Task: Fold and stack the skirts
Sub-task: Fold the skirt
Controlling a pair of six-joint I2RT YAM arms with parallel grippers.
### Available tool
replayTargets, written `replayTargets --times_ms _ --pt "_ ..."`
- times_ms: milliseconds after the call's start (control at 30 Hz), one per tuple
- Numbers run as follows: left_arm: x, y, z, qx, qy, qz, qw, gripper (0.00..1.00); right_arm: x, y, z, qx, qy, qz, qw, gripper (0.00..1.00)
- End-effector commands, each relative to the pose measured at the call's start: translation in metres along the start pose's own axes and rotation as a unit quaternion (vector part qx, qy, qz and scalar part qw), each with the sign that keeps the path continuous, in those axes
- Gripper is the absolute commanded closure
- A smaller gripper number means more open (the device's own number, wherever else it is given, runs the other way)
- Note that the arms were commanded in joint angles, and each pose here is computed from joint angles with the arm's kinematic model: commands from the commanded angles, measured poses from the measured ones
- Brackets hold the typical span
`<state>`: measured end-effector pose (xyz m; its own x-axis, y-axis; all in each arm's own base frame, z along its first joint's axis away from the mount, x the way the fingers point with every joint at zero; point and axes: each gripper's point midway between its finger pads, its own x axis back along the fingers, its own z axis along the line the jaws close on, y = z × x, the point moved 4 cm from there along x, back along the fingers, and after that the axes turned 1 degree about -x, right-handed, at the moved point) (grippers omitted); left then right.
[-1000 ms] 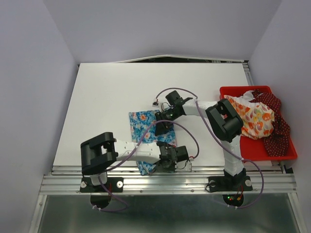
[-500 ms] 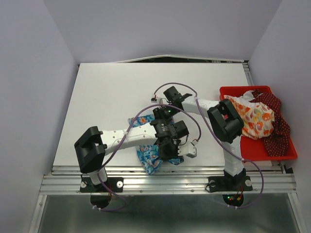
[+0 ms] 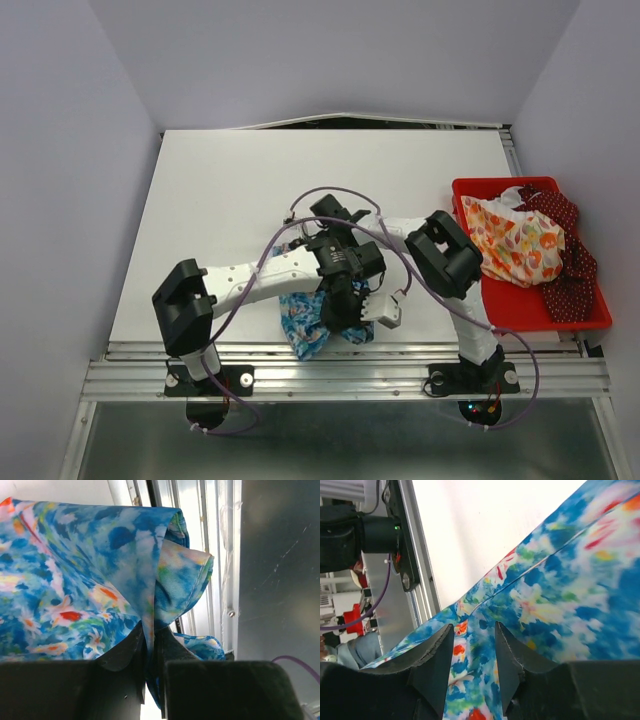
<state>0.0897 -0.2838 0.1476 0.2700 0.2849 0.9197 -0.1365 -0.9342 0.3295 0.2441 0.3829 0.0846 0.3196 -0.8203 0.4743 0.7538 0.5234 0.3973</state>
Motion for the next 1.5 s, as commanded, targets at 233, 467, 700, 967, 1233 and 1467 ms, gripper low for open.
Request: replayTargets --times_ms 233,467,700,967,1233,1467 --pt "0.048 0.005 0.029 -0.023 0.038 -0.031 0.999 1.00 -0.035 -0.043 -0.007 -0.048 0.040 0.051 0.997 0.58" --pt "0.041 0.003 0.012 -0.023 -0.016 -0.044 0.999 1.00 0.012 0.037 0.010 0.027 -0.010 -0.035 0.999 0.49" --pt "0.039 0.004 0.006 -0.024 -0.022 -0.047 0.998 1.00 0.095 0.111 -0.051 0.026 -0.123 -0.126 0.984 0.46" --pt "0.041 0.007 0.010 -0.030 -0.021 -0.045 0.998 0.99 0.097 0.089 -0.112 0.030 -0.184 -0.071 0.980 0.44" --pt "0.052 0.011 0.022 -0.042 -0.002 -0.044 0.998 0.96 0.059 0.040 -0.113 0.016 -0.133 -0.008 0.991 0.51" --pt "0.059 -0.003 0.049 -0.050 0.029 -0.031 0.998 0.92 0.043 0.011 -0.096 0.014 -0.097 0.021 0.995 0.58"
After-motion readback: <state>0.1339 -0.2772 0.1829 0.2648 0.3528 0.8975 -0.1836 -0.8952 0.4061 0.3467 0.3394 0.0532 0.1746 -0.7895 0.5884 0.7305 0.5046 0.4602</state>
